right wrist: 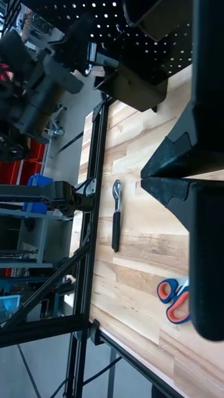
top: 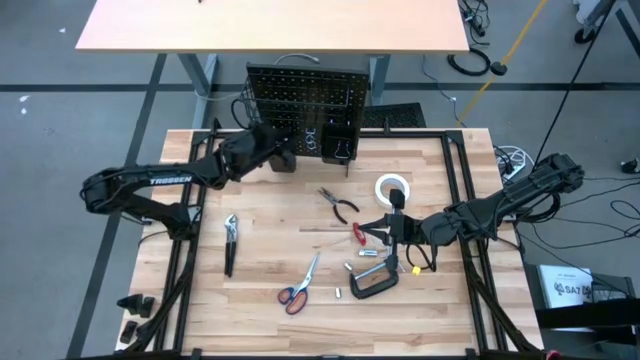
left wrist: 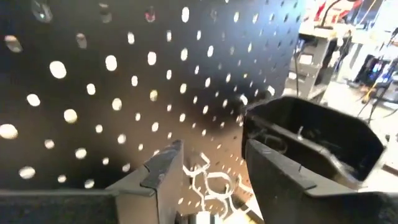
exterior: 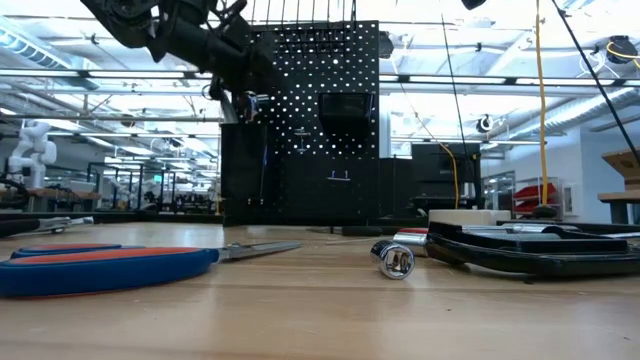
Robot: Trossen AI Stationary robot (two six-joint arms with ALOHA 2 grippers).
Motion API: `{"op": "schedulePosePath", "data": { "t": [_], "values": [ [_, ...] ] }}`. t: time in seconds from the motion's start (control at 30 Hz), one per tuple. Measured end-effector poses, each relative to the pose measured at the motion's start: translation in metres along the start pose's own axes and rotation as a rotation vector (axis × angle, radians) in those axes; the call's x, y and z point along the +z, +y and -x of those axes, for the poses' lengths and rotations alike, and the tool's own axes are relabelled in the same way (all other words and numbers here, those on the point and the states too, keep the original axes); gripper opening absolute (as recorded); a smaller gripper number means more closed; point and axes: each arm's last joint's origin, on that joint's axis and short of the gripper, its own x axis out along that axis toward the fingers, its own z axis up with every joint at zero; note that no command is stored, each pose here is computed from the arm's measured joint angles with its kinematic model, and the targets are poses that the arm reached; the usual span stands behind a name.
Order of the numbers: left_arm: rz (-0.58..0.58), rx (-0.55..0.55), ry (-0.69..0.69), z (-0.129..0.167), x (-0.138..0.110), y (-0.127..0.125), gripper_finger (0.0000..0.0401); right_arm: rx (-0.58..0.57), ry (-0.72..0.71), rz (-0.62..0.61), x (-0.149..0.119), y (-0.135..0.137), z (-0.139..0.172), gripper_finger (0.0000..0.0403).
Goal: Hang tools onto peg board
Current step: Put the black slip joint pliers into the left black bin on the peg board
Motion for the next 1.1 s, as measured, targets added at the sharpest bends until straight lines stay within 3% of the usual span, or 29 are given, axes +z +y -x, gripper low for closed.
{"op": "schedulePosePath", "data": {
  "t": [0.5, 0.83, 1.0, 1.1],
  "values": [
    [-0.095, -0.106, 0.081, 0.034, 0.005, -0.022, 0.0173, 0.000, 0.003, 0.001, 0.000, 0.000, 0.000, 0.0000],
    [-0.196, -0.115, 0.400, 0.056, -0.025, -0.032, 0.0173, 0.000, 0.003, -0.011, 0.000, 0.000, 0.000, 0.0000],
    [-0.085, -0.224, 0.618, 0.073, -0.043, -0.045, 0.0173, 0.000, 0.019, -0.015, -0.002, 0.000, 0.000, 0.0000],
    [-0.012, -0.182, 0.772, 0.088, -0.055, -0.049, 0.0173, 0.000, 0.023, -0.013, -0.003, 0.000, 0.000, 0.0000]
  ]
}}
